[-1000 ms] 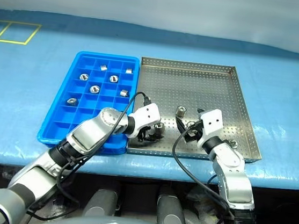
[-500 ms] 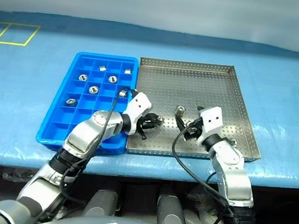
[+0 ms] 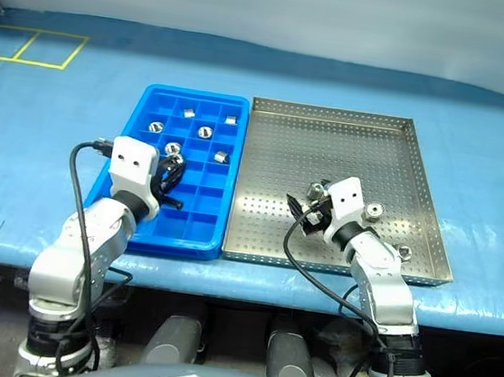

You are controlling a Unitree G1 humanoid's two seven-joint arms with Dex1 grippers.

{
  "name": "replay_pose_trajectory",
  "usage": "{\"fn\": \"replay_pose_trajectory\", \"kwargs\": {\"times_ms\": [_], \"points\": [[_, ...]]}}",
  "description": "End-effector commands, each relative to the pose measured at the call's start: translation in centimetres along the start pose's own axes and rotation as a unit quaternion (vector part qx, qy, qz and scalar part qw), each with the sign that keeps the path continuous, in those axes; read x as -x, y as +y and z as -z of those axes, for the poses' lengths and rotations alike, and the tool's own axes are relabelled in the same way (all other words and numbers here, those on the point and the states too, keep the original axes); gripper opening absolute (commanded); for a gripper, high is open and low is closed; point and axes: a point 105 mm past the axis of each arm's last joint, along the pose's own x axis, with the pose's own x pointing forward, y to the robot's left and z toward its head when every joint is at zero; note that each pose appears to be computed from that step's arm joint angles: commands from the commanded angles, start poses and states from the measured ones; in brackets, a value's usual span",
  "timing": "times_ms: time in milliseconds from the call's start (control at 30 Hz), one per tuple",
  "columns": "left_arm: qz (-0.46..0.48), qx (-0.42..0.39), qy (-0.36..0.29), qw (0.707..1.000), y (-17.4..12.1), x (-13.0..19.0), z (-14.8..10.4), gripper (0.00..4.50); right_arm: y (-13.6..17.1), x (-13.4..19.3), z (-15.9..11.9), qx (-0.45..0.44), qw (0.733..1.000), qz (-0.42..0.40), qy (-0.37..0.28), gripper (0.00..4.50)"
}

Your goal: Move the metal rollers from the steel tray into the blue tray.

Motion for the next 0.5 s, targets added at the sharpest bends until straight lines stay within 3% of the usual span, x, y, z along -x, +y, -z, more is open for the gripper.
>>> {"fn": "replay_pose_trajectory", "kwargs": {"times_ms": [33,200,500], "points": [[-0.046,0.001,-0.015,0.999,1.7,2.0,-0.9,0.82,-0.3,0.0,-0.8,0.007,1.000,0.001,-0.018,4.50],[-0.115,0.003,0.017,0.993,3.6,3.5,0.4,0.82,-0.4,-0.2,-0.5,0.006,1.000,-0.004,-0.012,4.50],[-0.161,0.015,0.062,0.985,4.2,4.3,2.3,0.82,-0.2,-0.6,-0.3,0.010,1.000,-0.015,-0.007,4.50]]}}
